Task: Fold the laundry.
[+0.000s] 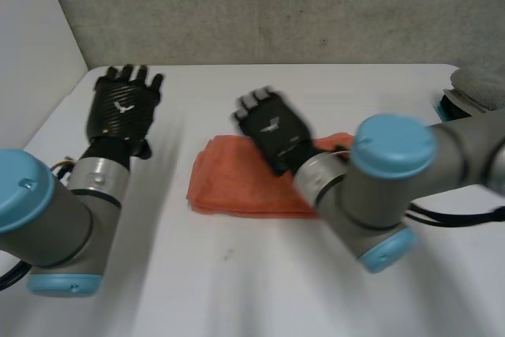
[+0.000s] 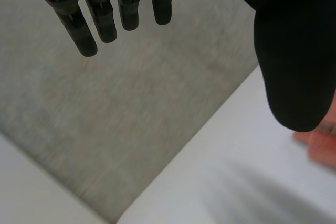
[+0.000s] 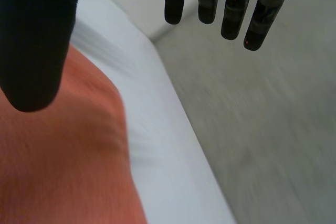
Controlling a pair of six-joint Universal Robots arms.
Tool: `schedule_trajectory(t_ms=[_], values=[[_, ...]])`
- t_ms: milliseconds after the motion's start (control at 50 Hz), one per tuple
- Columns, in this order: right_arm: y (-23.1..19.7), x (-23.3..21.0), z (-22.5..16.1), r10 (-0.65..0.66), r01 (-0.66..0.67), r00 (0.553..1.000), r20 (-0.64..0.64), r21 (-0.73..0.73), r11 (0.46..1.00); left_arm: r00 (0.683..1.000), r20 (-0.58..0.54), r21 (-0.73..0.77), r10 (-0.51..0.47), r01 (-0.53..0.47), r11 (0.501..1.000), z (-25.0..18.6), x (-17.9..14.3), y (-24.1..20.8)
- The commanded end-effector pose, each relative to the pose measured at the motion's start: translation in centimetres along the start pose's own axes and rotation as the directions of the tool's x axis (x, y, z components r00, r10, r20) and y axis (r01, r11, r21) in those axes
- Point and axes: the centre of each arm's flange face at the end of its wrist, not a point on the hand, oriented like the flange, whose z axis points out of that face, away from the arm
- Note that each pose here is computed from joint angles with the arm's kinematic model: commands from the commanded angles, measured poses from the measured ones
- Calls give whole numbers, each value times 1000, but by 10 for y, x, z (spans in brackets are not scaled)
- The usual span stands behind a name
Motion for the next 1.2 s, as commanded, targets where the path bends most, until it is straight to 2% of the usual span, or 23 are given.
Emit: schedule_trajectory(t_ms=[20, 60, 140, 220, 300, 420, 500, 560, 620, 720, 800, 840, 900, 980, 1000, 1040, 1060, 1140, 1200], values=[[29, 39, -39, 303, -329, 942, -144, -218, 919, 991, -118, 100, -69, 81, 992, -6, 37, -33], [54, 43, -52, 341, -375, 926, -162, -309, 874, 988, -136, 93, -71, 84, 992, -6, 45, -30], [86, 48, -68, 359, -409, 912, -196, -402, 819, 983, -169, 78, -70, 84, 993, -5, 61, -23], [114, 50, -73, 332, -390, 921, -203, -474, 790, 978, -196, 89, -67, 86, 992, -9, 71, -27], [131, 68, -74, 239, -316, 948, -212, -509, 801, 978, -199, 86, -66, 85, 993, -9, 72, -26], [128, 93, -66, 67, -164, 977, -202, -519, 839, 979, -190, 73, -68, 83, 994, -10, 67, -23], [111, 107, -57, -75, -32, 979, -189, -506, 862, 982, -177, 70, -67, 81, 994, -10, 60, -24], [68, 103, -44, -162, 85, 974, -158, -410, 908, 985, -159, 69, -70, 82, 994, -9, 53, -25], [32, 74, -28, -204, 165, 974, -103, -299, 940, 987, -146, 61, -72, 81, 995, -8, 49, -22], [-9, 17, -14, -204, 205, 979, 16, -84, 975, 990, -121, 50, -68, 74, 996, -6, 39, -19], [-26, -30, -20, -186, 171, 962, 199, 89, 981, 993, -95, 36, -69, 73, 997, -4, 28, -15], [-19, -49, -19, -157, 128, 945, 286, 118, 985, 994, -83, 29, -69, 72, 997, -3, 24, -13], [-8, -55, -15, -114, 92, 947, 302, 85, 992, 995, -72, 18, -67, 68, 998, -2, 20, -8], [1, -30, -3, -27, 34, 995, 99, -67, 997, 995, -69, 8, -66, 67, 998, -2, 19, -6], [3, -15, -2, 22, -23, 1000, -9, -121, 992, 995, -71, 6, -66, 66, 998, -3, 20, -5], [9, 4, -3, 83, -100, 990, -112, -159, 982, 995, -77, -4, -67, 67, 998, -5, 21, -3], [22, 29, -6, 149, -181, 972, -184, -176, 968, 995, -77, -5, -67, 66, 998, -5, 21, -3], [61, 85, -24, 289, -339, 925, -247, -194, 920, 994, -83, -6, -67, 67, 998, -6, 22, -3], [77, 104, -37, 336, -382, 913, -230, -196, 903, 994, -84, -5, -67, 67, 998, -6, 23, -3]])
